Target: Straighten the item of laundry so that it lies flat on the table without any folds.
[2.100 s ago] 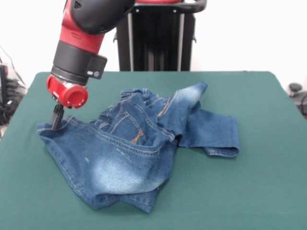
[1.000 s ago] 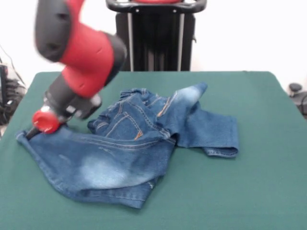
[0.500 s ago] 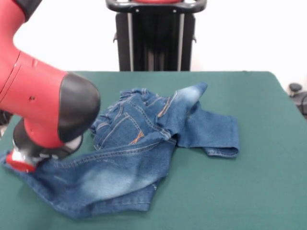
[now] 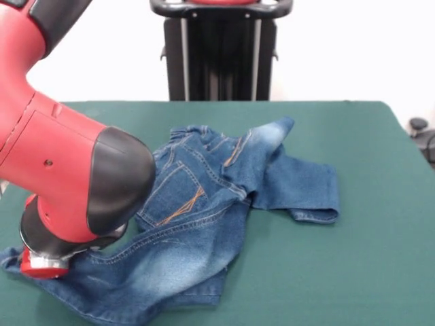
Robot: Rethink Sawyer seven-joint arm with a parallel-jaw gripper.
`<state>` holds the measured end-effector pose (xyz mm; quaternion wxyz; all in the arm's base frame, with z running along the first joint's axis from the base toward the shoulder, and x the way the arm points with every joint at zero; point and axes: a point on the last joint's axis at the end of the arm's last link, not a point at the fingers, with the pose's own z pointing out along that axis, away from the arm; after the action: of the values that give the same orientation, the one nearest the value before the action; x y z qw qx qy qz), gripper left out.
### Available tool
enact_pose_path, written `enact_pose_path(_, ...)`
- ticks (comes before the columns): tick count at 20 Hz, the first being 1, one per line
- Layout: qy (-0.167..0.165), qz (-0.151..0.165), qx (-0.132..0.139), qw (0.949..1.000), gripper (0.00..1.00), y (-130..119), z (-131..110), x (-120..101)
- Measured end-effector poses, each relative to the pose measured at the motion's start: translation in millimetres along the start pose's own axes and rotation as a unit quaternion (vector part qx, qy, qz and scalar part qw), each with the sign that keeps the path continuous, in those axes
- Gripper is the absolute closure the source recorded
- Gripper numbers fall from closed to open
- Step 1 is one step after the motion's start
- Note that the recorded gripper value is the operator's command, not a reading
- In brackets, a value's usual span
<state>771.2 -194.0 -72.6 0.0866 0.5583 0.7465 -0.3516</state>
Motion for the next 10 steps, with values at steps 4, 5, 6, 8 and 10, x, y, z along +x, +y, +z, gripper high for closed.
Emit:
enact_pose_path(4,0.009,-0.003,-0.019,0.9998,1.00,3,-7,1)
enact_pose_path(5,0.011,-0.004,-0.028,0.9995,1.00,3,-10,1)
enact_pose_path(6,0.015,-0.006,-0.042,0.9990,1.00,4,-15,2)
enact_pose_path(8,0.020,-0.010,-0.072,0.9971,1.00,5,-27,2)
enact_pose_path(10,0.024,-0.013,-0.097,0.9949,1.00,3,-38,3)
